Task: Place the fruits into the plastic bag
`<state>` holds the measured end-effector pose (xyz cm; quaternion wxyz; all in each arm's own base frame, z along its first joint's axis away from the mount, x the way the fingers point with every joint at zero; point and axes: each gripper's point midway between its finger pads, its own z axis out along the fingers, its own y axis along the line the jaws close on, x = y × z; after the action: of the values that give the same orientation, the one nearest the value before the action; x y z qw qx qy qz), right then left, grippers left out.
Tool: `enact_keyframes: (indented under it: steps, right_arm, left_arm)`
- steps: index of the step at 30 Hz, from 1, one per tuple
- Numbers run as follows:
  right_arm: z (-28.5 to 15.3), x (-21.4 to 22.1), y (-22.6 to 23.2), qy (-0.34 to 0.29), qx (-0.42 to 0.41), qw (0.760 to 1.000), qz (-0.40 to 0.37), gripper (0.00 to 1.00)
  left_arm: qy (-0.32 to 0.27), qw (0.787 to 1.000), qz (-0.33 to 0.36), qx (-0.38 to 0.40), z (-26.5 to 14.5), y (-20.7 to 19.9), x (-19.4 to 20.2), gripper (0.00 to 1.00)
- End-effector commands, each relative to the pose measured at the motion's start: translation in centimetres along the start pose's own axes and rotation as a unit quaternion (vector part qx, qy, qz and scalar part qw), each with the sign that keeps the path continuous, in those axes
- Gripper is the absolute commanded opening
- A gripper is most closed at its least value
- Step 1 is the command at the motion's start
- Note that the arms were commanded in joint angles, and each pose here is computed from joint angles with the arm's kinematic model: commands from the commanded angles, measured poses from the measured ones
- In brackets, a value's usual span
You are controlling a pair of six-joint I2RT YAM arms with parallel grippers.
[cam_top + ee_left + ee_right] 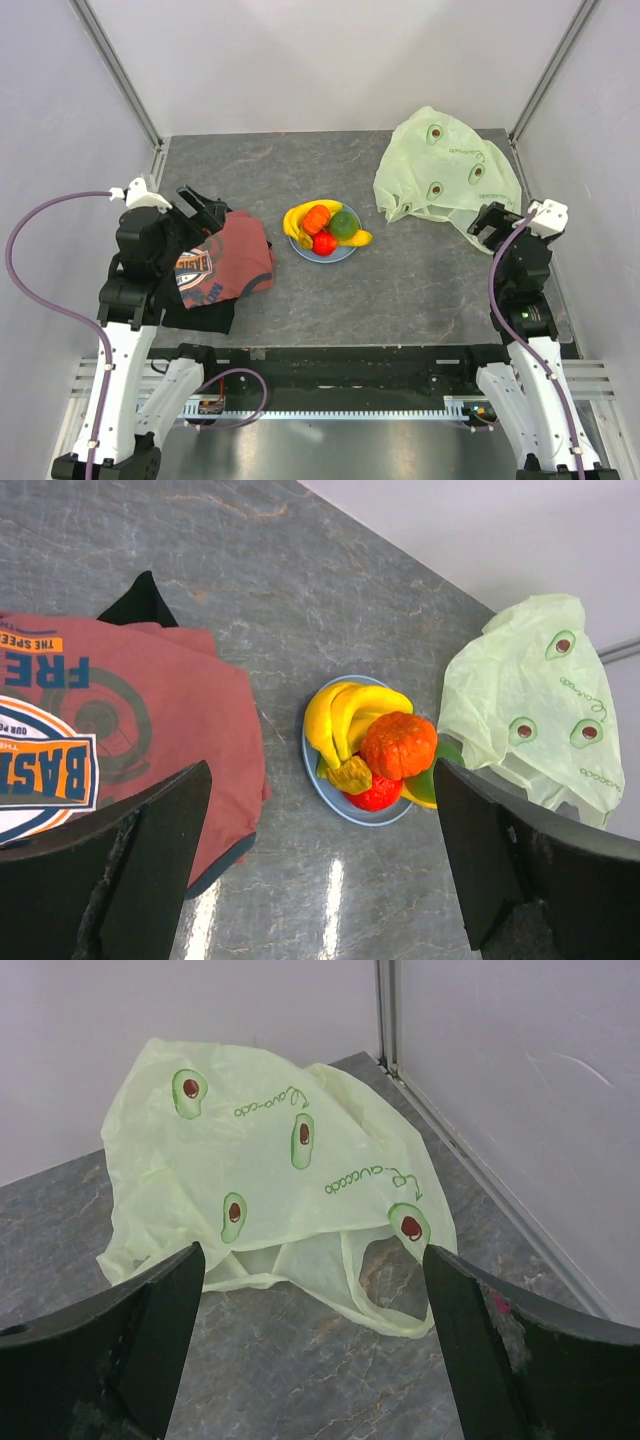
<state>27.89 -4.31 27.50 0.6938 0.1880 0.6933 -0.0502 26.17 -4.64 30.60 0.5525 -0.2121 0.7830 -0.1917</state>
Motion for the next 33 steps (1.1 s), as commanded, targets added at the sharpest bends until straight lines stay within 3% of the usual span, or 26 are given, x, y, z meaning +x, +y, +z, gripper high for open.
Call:
enact_keyframes:
  steps: [1,8,12,19,24,29,33]
  right_arm:
    - [-0.2,-1.1,-0.5,-0.005,0.023,0.999,0.029,0.98]
    - [0.9,-0.4,0.4,0.098,0.035,0.994,-0.012,0.98]
    - [1.9,-1.5,1.5,0.102,0.023,0.995,-0.008,0.98]
    - [4.1,-1.1,2.5,0.156,0.006,0.988,-0.014,0.98]
    - [6.3,1.5,0.6,0.227,0.043,0.973,0.0,0.98]
    - [8.2,5.3,3.9,0.323,-0.03,0.946,0.019,0.96]
    - [8.6,8.1,8.3,0.368,-0.095,0.917,0.122,0.92]
  left_arm:
    - [-0.033,0.999,0.011,-0.024,-0.4,0.4,-2.1,0.99]
    - [-0.034,0.993,0.077,-0.077,-0.1,2.3,-2.9,0.99]
    - [-0.027,0.989,0.105,-0.104,-0.5,3.4,-3.0,0.99]
    - [0.019,0.995,0.093,-0.042,0.8,1.4,-0.9,0.99]
    - [0.024,0.995,0.087,-0.032,1.2,0.5,-1.3,0.97]
    - [0.004,0.991,0.127,-0.046,0.0,1.4,-2.1,0.95]
    - [0.023,0.995,0.099,-0.021,0.4,0.5,-1.1,0.9]
